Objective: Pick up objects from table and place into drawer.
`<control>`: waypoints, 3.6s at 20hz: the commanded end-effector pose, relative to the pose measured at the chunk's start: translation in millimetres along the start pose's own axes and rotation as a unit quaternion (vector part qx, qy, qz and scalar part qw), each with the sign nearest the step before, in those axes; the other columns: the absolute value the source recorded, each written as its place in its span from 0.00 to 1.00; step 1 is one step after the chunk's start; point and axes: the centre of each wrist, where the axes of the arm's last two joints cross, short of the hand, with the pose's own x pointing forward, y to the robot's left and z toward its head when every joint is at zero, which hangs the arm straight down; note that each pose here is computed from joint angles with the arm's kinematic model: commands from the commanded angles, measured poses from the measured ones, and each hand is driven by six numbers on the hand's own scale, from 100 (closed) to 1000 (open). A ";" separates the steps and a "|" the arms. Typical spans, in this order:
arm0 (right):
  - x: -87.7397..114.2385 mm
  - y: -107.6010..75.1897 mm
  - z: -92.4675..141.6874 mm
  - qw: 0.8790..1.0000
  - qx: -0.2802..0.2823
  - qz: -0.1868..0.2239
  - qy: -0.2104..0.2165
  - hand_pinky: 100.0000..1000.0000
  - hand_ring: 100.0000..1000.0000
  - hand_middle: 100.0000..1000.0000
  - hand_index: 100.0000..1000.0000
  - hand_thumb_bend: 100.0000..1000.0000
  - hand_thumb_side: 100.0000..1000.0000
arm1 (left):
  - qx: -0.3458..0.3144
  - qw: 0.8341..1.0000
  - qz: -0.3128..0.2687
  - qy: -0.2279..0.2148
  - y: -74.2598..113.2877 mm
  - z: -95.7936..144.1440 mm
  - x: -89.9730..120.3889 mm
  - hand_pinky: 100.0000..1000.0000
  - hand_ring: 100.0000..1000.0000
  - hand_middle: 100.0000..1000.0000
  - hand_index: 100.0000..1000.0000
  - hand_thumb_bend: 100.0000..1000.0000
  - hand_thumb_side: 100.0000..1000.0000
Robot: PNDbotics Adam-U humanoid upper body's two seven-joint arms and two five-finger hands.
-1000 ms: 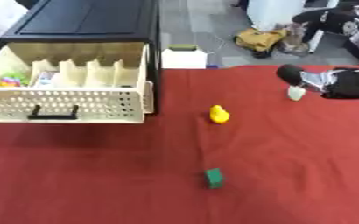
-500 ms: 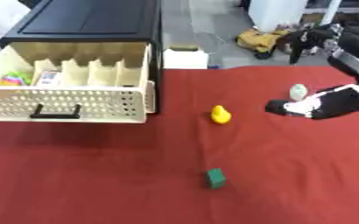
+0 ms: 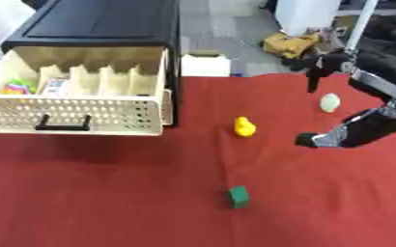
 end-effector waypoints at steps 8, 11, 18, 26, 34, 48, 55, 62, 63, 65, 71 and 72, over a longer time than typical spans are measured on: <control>10.5 -4.4 -4.1 0.997 0.069 0.006 -0.025 0.74 0.79 0.52 0.87 0.52 0.09 | -0.004 1.000 0.001 -0.005 1.7 -0.4 4.0 0.00 0.00 0.00 0.73 0.03 1.00; 13.2 -2.1 -6.6 0.996 0.086 0.003 -0.030 0.73 0.78 0.51 0.88 0.53 0.09 | -0.005 1.000 0.003 -0.003 1.3 0.1 3.5 0.00 0.00 0.00 0.73 0.03 1.00; 21.4 4.5 -13.7 0.993 0.114 -0.010 -0.024 0.71 0.76 0.48 0.89 0.58 0.12 | -0.009 1.000 0.006 0.002 0.1 1.6 2.3 0.00 0.00 0.00 0.71 0.02 1.00; 31.5 12.3 -21.9 0.991 0.135 -0.014 0.005 0.70 0.75 0.48 0.86 0.62 0.16 | -0.012 1.000 0.010 0.009 -0.8 3.4 0.5 0.00 0.00 0.00 0.70 0.02 1.00; 44.1 21.9 -31.3 0.988 0.147 -0.031 0.023 0.68 0.74 0.48 0.82 0.63 0.19 | -0.013 1.000 0.013 0.012 -1.6 3.9 0.0 0.00 0.00 0.00 0.69 0.02 1.00; 52.0 32.8 -35.9 0.983 0.177 -0.051 0.020 0.66 0.74 0.62 0.82 0.59 0.15 | -0.015 1.000 0.016 0.015 -2.2 4.5 -0.5 0.00 0.00 0.00 0.68 0.01 1.00; 51.6 36.8 -35.1 0.982 0.180 -0.053 0.031 0.65 0.73 0.61 0.81 0.54 0.13 | -0.018 1.000 0.018 0.016 -2.5 4.9 -0.8 0.00 0.00 0.00 0.68 0.01 1.00; 53.8 39.7 -36.1 0.982 0.177 -0.040 0.042 0.64 0.72 0.55 0.77 0.53 0.11 | -0.019 0.999 0.020 0.016 -2.9 5.1 -1.1 0.00 0.00 0.00 0.68 0.00 1.00; 54.4 40.2 -36.5 0.983 0.176 -0.036 0.043 0.64 0.72 0.55 0.77 0.52 0.11 | -0.019 0.999 0.020 0.016 -3.0 5.2 -1.1 0.00 0.00 0.00 0.68 0.00 1.00; 56.1 41.6 -37.3 0.983 0.177 -0.030 0.043 0.64 0.72 0.54 0.77 0.52 0.10 | -0.020 0.999 0.021 0.016 -3.1 5.2 -1.1 0.00 0.00 0.00 0.68 0.00 1.00; 60.2 45.7 -39.5 0.981 0.185 -0.030 0.041 0.64 0.72 0.54 0.77 0.51 0.07 | -0.020 0.999 0.022 0.018 -3.5 5.7 -1.6 0.00 0.00 0.00 0.68 0.00 1.00; 60.5 46.0 -39.6 0.981 0.186 -0.030 0.042 0.64 0.72 0.54 0.77 0.51 0.07 | -0.020 0.999 0.023 0.019 -3.5 5.8 -1.6 0.00 0.00 0.00 0.68 0.00 1.00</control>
